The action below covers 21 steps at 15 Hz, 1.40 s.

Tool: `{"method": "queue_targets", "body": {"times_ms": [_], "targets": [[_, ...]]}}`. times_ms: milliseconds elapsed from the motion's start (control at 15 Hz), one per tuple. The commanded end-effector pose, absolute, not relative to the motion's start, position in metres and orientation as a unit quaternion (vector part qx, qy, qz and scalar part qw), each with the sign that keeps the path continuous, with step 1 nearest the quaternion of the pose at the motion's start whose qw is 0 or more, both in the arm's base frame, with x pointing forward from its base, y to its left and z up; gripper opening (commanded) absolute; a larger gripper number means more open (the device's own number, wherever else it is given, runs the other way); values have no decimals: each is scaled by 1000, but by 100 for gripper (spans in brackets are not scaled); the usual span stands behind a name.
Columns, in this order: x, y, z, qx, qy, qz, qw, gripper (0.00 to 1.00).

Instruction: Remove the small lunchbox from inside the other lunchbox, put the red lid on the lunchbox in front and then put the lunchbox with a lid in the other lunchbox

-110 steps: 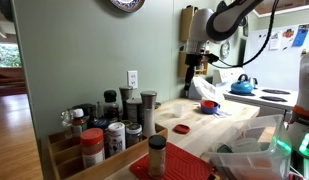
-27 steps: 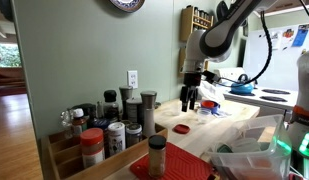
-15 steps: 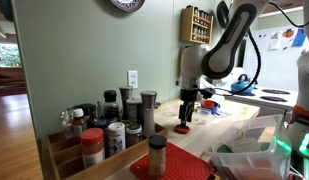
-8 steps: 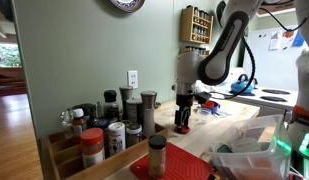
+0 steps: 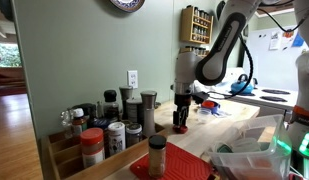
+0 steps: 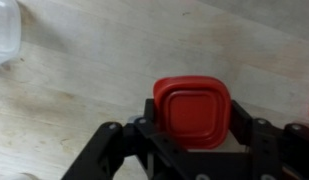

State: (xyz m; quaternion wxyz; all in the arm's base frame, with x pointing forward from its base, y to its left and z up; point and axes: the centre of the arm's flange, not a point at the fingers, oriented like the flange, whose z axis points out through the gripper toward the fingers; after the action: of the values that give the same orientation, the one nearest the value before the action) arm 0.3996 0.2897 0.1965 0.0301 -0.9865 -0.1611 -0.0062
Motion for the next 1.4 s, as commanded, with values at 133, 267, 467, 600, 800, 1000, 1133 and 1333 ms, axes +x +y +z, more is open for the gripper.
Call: {"method": "queue_targets", "body": {"times_ms": [133, 267, 467, 600, 800, 1000, 1133, 1333], "targets": [[410, 274, 240, -984, -172, -34, 10, 45], [417, 266, 265, -981, -189, -39, 3, 45], [427, 254, 296, -977, -209, -27, -19, 45], [437, 245, 311, -975, -217, -25, -36, 45], [460, 233, 320, -972, -225, -46, -55, 45], [480, 218, 313, -971, -224, -51, -72, 45], [487, 205, 304, -969, -229, -43, -82, 45], [495, 194, 288, -965, -249, -32, -77, 45]]}}
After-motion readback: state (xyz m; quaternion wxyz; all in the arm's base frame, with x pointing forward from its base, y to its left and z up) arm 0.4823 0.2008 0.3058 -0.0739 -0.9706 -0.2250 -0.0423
